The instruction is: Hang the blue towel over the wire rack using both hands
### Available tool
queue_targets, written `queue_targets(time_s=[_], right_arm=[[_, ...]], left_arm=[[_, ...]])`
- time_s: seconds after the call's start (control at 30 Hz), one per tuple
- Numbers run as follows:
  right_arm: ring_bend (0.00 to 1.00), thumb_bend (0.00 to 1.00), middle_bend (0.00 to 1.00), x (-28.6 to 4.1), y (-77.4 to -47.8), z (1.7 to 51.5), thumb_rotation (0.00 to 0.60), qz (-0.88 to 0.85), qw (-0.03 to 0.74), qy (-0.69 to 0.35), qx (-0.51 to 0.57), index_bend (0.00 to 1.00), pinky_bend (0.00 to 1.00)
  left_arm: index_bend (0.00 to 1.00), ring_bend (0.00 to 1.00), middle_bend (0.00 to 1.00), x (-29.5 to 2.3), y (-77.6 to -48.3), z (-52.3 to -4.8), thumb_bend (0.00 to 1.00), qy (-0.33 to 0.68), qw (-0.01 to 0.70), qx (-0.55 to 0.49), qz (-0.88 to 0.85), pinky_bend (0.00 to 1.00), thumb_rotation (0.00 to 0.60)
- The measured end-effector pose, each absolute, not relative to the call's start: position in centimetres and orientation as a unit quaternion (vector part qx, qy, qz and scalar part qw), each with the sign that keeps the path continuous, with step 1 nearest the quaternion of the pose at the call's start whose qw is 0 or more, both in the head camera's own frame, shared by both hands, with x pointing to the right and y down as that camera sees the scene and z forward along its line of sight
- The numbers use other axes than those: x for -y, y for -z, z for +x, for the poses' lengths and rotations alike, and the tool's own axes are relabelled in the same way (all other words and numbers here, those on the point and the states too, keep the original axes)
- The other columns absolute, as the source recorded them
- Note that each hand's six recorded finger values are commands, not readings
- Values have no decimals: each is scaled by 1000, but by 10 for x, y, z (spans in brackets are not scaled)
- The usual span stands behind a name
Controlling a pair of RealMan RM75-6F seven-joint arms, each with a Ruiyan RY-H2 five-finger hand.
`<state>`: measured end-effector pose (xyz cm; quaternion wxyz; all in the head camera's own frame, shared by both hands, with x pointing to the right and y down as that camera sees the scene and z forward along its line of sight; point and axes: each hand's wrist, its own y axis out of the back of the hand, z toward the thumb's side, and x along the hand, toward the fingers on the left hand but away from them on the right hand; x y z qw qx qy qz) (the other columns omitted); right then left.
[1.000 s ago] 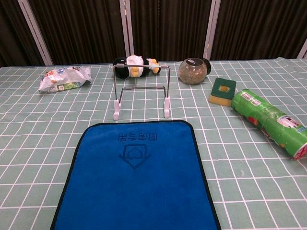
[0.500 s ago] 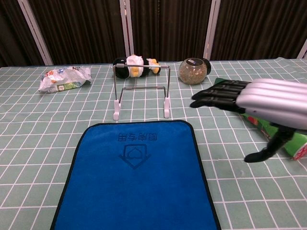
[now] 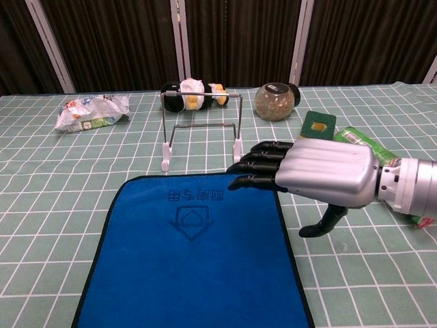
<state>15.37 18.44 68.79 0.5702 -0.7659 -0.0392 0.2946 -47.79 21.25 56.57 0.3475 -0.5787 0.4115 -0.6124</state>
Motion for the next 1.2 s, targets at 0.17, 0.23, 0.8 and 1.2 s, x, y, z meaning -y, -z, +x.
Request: queue_targets(time_s=[0.17,0.23,0.8,1.2], right_arm=[[0,96,0,-187,-697,153,600,-764,568,-304,29,98,0],[0,95,0,-190,-699,152,600,-766,566,-303,28,99,0],[0,95,0,-200,-712,143,600,-764,574,-294,17,107,0],[0,102,1,-194,-713,130,600,-775,560,-289,42,127,0]], left_arm=[[0,0,0,-213,-565,-478,0,611,347,-412,-580,0,600],[0,0,0,-213,-565,-478,0,611,348,-412,-580,0,600],[0,0,0,-214,-566,-478,0,613,347,-411,-580,0,600],[0,0,0,-213,-567,-477,0,611,347,-409,-582,0,600]])
